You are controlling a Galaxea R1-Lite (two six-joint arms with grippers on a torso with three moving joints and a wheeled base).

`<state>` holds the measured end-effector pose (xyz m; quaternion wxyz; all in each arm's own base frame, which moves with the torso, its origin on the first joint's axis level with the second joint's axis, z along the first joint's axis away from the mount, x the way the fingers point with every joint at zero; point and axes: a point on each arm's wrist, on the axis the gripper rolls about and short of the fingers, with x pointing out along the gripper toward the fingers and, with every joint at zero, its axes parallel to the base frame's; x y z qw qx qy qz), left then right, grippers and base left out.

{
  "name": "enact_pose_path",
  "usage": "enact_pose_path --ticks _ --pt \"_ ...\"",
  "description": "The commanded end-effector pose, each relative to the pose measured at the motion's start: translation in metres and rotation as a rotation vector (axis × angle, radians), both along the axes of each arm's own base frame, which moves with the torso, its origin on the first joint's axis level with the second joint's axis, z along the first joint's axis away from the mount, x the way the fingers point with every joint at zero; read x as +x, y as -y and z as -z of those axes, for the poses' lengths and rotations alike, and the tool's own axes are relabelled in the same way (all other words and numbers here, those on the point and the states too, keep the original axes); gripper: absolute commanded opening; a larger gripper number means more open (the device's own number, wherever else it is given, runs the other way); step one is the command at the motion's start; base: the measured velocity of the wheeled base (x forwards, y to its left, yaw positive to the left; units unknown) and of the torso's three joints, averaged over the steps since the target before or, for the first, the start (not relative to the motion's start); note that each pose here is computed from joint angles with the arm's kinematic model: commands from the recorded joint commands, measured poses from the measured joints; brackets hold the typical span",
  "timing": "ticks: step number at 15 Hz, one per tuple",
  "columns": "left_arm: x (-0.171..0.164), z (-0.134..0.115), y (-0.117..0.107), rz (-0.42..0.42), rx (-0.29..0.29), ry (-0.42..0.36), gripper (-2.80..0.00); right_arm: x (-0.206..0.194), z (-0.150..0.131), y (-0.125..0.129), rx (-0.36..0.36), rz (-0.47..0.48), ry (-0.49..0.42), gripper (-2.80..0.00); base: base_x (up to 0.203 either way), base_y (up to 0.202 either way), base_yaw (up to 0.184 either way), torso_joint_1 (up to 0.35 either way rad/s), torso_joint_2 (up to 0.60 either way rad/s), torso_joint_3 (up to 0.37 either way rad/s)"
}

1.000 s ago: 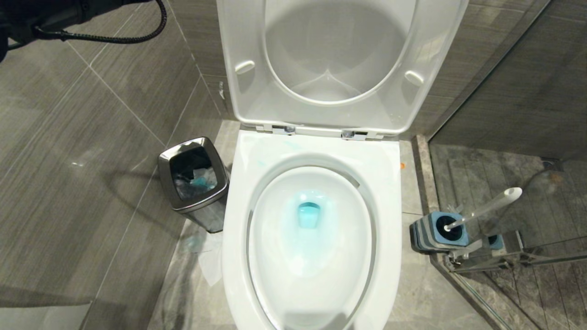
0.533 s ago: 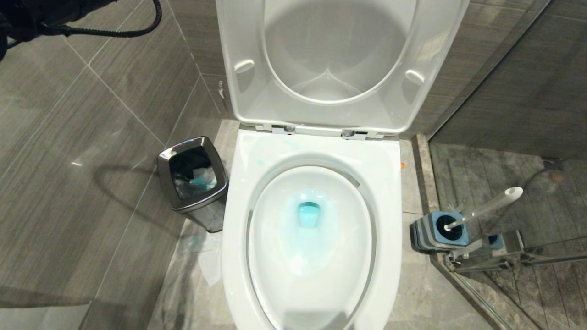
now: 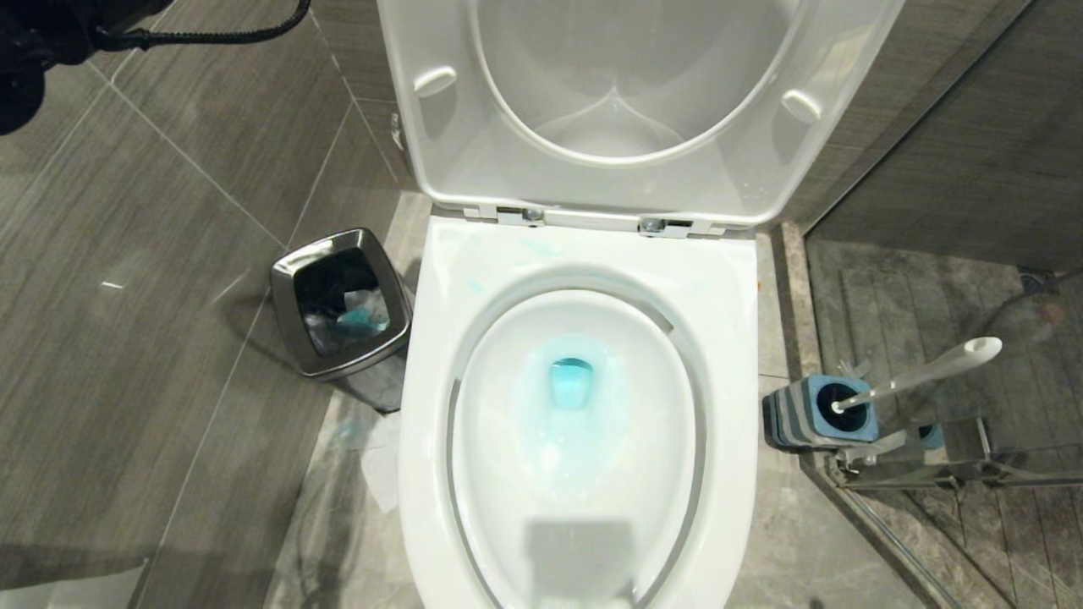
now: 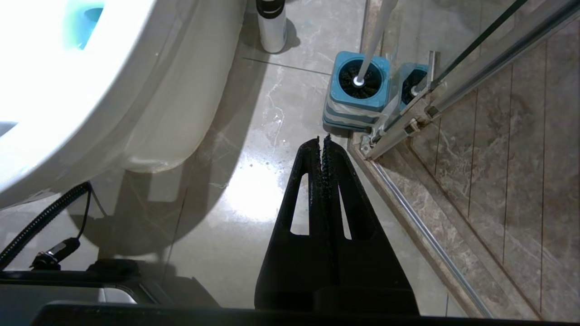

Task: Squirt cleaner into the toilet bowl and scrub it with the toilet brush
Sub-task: Flush the toilet

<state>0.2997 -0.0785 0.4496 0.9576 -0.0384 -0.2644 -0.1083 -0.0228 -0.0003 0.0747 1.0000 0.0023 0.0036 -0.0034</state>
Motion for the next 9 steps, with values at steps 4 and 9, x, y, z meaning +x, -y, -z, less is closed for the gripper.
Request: enact_pose_path --ticks 4,9 --pt "-0.007 -0.012 0.000 0.003 -0.052 0.169 -2.80 0.000 0.000 0.000 0.000 -0.001 0.000 -2.80 0.000 0.000 0.000 0.000 0.00 -0.020" --pt "-0.007 -0.014 0.014 0.056 -0.078 0.250 -2.80 0.000 0.000 0.000 0.000 -0.001 -0.001 -2.80 0.000 0.000 0.000 0.000 0.00 0.000"
